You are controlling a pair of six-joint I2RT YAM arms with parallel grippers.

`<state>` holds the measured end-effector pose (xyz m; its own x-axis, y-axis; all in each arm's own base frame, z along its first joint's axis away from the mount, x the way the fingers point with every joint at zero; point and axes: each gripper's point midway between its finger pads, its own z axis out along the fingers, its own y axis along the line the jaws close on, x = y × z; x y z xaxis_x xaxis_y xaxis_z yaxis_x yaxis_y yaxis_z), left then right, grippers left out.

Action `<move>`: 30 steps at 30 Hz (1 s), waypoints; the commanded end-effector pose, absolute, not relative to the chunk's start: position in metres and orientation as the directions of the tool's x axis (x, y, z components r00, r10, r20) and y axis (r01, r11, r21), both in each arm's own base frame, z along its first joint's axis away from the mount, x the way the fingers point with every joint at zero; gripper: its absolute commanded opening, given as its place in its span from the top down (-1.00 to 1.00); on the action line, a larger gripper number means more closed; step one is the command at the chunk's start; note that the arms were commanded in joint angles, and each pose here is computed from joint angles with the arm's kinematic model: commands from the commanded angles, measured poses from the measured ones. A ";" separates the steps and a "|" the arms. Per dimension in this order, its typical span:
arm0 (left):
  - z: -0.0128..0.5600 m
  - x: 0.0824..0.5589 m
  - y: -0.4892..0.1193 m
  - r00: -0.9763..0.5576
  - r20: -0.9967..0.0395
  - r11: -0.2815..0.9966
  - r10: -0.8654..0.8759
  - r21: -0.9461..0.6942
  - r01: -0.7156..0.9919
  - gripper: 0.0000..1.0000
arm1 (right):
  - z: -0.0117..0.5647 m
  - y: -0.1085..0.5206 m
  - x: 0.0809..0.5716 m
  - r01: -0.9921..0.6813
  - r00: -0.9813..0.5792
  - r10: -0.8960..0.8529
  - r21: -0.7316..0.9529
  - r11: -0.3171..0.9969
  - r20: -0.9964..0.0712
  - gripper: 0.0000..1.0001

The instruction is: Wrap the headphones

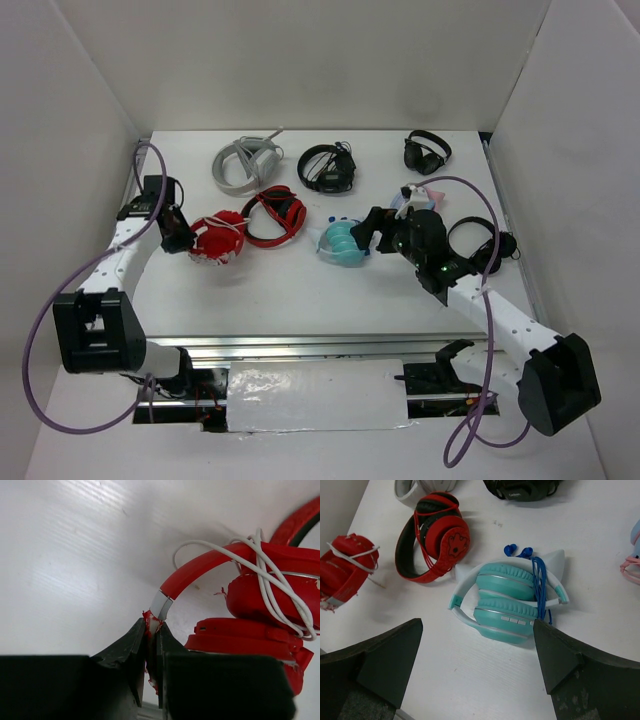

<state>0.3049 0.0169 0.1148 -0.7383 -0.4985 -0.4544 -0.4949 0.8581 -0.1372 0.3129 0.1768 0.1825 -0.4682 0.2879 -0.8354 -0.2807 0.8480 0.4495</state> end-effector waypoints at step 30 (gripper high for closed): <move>0.101 0.480 0.121 -0.807 -0.544 0.952 -0.229 0.048 -0.302 1.00 | 0.183 0.184 0.339 -0.293 -0.478 0.240 0.411 0.863 -0.845 -0.99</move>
